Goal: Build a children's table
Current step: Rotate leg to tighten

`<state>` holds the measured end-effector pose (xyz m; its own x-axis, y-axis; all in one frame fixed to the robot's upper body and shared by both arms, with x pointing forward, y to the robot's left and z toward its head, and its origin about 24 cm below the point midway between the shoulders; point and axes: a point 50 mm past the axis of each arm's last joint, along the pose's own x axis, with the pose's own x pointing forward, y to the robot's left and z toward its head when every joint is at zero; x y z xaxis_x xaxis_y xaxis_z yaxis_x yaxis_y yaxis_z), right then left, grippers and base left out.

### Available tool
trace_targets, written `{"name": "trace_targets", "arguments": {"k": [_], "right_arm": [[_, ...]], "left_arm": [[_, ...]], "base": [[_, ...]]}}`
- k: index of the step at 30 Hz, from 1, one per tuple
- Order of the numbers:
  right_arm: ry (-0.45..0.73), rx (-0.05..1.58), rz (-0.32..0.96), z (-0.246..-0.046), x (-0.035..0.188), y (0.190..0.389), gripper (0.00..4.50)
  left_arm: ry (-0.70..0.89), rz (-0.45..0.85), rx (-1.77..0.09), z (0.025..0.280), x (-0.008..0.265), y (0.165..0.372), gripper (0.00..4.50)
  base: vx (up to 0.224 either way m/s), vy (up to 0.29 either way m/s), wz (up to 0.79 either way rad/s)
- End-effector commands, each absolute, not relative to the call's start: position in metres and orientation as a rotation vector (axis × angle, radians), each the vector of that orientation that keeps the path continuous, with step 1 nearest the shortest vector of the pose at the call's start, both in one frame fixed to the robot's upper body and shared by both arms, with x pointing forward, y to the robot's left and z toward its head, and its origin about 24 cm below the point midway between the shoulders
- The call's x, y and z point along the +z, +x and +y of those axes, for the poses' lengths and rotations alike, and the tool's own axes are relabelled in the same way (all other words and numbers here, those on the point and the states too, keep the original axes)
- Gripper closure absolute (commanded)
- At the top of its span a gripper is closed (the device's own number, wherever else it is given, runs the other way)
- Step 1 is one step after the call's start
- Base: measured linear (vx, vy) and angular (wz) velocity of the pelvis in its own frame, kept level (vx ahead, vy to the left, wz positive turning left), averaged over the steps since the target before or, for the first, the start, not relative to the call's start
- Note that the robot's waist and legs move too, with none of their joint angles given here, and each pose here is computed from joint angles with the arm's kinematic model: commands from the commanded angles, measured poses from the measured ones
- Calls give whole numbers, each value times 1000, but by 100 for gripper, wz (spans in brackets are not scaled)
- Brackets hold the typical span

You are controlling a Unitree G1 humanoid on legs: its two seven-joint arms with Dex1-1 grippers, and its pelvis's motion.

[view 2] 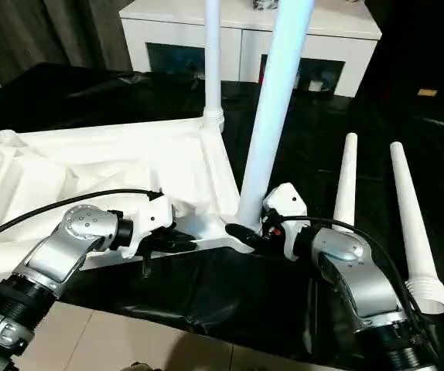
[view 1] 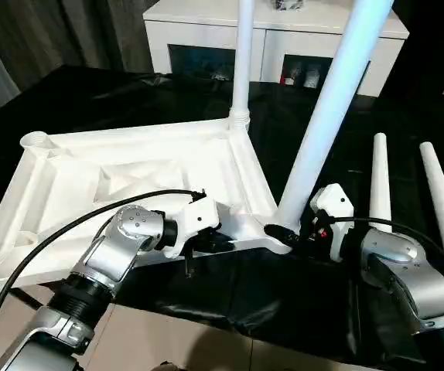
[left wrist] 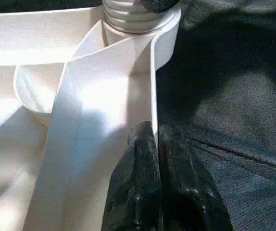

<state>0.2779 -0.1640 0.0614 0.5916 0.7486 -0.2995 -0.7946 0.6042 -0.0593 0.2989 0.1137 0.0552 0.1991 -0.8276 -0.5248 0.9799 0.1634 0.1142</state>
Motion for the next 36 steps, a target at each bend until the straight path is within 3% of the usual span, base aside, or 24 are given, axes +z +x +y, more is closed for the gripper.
{"name": "trace_targets", "arguments": {"k": [1,8,14,15,20,21,23,24,30,36], "right_arm": [[-222,945,306,-162,52,274,185],[-213,927,343,-164,44,272,189],[-171,682,415,-167,21,285,189],[-103,573,439,-164,14,291,189],[25,335,483,-148,0,304,190],[58,216,511,-140,-6,310,190],[67,172,526,-136,-8,312,191],[98,94,539,-127,-11,317,191],[129,16,523,-104,-8,329,191],[148,49,414,-103,6,340,191]], "left_arm": [[515,316,-1323,113,66,303,450],[513,322,-1323,112,63,302,450],[467,347,-1171,109,57,312,450],[416,340,-1098,103,58,318,450],[335,342,-957,84,60,329,450],[316,350,-895,72,60,333,450],[309,347,-866,65,60,335,450],[293,340,-848,50,61,335,450],[355,267,-916,8,64,328,450],[386,283,-907,19,61,331,450]], "base": [[0,0,0],[0,0,0],[-9,0,0],[0,0,0],[-36,6,-1],[0,0,0],[-53,26,-6],[-50,28,-6],[0,0,0],[14,-17,4]]}}
